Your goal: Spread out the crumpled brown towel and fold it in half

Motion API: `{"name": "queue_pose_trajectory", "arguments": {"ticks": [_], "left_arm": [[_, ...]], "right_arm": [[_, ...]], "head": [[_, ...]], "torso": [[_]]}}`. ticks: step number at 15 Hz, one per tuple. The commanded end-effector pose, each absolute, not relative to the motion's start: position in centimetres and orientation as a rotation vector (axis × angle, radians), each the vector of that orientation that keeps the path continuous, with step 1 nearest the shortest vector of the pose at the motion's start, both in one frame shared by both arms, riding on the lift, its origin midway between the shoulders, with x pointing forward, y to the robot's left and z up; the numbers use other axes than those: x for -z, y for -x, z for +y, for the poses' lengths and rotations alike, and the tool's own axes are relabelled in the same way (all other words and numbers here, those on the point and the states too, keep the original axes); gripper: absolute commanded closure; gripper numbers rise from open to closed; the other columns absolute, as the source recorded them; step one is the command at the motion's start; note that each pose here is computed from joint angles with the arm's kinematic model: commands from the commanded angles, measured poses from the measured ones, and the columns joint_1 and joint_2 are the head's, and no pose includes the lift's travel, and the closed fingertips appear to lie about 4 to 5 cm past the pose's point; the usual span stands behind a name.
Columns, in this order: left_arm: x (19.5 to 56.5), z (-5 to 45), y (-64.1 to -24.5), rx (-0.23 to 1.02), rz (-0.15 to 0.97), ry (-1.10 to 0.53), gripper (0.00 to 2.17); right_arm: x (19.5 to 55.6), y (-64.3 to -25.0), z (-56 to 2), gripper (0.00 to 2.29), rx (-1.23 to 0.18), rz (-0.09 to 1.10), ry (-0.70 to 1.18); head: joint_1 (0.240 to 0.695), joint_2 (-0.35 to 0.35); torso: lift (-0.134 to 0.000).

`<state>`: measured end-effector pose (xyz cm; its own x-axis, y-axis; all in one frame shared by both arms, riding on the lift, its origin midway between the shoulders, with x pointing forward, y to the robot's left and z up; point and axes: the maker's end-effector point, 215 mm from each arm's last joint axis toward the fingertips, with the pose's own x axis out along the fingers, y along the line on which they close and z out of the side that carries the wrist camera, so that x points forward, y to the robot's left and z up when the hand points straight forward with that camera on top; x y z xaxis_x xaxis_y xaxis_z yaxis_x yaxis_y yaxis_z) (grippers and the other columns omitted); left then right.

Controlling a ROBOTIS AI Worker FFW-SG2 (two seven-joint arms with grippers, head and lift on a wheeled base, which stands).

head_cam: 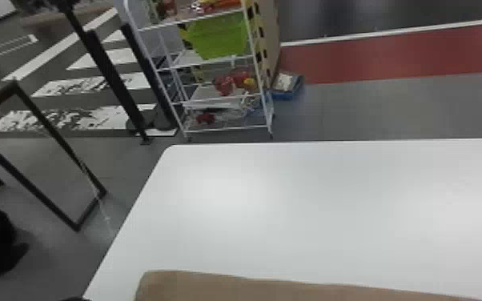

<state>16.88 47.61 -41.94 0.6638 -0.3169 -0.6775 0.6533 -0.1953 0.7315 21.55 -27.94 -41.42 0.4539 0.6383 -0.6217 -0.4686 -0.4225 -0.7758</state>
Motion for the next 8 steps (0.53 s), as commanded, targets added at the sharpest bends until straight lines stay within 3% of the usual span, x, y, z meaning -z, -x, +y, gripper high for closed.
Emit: {"name": "queue_pose_trajectory", "arguments": {"ticks": [1, 8], "left_arm": [[41.9, 47.5, -17.2, 0.895, 0.283, -1.536, 0.02], [42.1, 47.3, -17.7, 0.896, 0.278, -1.535, 0.02]], "right_arm": [[42.7, -19.9, -29.0, 1.28, -1.286, -0.151, 1.611], [43.6, -23.3, -31.7, 1.28, -1.247, -0.088, 1.659]], "head": [[0.695, 0.35], [0.695, 0.35]], "torso": [[-0.122], [-0.122]]}}
